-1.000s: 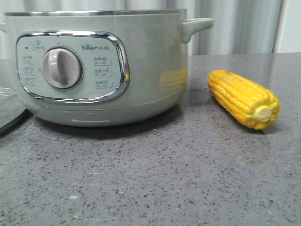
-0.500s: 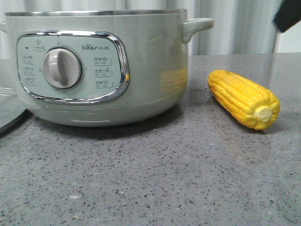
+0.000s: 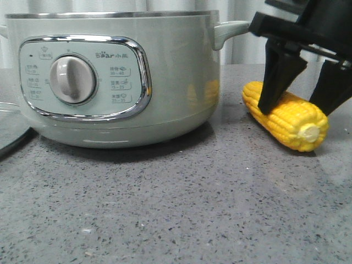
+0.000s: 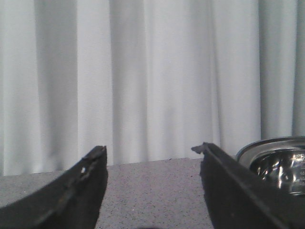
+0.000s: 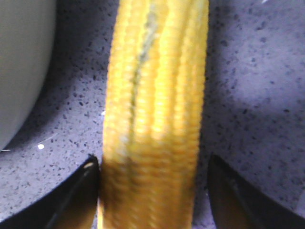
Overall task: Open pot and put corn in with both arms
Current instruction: 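Lower the right gripper onto the yellow corn cob and grasp it, then lift the corn cob with the right gripper over the open pot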
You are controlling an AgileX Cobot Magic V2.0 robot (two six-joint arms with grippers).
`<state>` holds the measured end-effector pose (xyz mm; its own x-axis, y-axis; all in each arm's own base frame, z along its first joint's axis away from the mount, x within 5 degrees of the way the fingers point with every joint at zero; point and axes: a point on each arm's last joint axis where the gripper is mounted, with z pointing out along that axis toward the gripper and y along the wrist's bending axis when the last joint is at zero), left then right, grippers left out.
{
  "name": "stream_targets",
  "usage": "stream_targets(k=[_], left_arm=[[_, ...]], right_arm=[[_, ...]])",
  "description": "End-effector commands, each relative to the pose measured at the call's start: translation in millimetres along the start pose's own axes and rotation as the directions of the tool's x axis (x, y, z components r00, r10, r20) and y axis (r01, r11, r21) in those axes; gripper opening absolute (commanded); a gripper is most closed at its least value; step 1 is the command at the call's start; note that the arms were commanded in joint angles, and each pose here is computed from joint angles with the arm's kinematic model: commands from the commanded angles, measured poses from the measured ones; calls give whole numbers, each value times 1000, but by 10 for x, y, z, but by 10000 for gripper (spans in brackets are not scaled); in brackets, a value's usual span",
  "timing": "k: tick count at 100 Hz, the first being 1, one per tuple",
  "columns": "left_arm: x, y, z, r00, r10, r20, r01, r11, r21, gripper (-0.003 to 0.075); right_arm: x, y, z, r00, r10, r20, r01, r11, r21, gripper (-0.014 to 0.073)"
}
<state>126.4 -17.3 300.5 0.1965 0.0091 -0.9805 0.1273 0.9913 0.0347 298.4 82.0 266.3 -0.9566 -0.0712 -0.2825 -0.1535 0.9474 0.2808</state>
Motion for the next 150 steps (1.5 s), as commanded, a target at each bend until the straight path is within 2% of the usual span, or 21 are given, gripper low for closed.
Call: stream_targets(k=[1, 14, 19, 36, 47, 76, 101, 115, 127, 150], left_arm=[[-181, 6, 23, 995, -3, 102, 3, 1000, -3, 388], [-181, 6, 23, 995, -3, 102, 3, 1000, -3, 388], [-181, 6, 23, 995, -3, 102, 3, 1000, -3, 388], [-181, 6, 23, 995, -3, 102, 3, 1000, -3, 388], [-181, 6, 23, 995, -3, 102, 3, 1000, -3, 388], [-181, 6, 23, 995, -3, 102, 3, 1000, -3, 387], [-181, 6, 23, 995, -3, 102, 3, 1000, -3, 387], [-181, 6, 23, 995, -3, 102, 3, 1000, -3, 387], [-181, 6, 23, 995, -3, 102, 3, 1000, -3, 387], [-181, 6, 23, 995, -3, 102, 3, 1000, -3, 387]], right_arm=[[-56, 69, -130, 999, -17, 52, 18, 1000, -25, 383], [-57, 68, -126, 999, -16, 50, 18, 1000, -25, 379], [-56, 69, -126, 999, -16, 49, 18, 1000, -25, 349], [-61, 68, -135, 999, -21, 50, 22, 1000, -21, 146], [-65, 60, -148, 998, -32, 46, 33, 999, -7, 71], [-34, 79, -506, 990, -112, 88, 106, 992, 69, 55], [108, -7, -1174, 978, -99, 184, 76, 989, 128, 55], [145, 57, -1591, 941, -109, 321, 68, 988, 137, 55], [109, 270, -1833, 900, -125, 418, 117, 992, 44, 55], [-93, 772, -1888, 785, -167, 597, 272, 958, -88, 58]])
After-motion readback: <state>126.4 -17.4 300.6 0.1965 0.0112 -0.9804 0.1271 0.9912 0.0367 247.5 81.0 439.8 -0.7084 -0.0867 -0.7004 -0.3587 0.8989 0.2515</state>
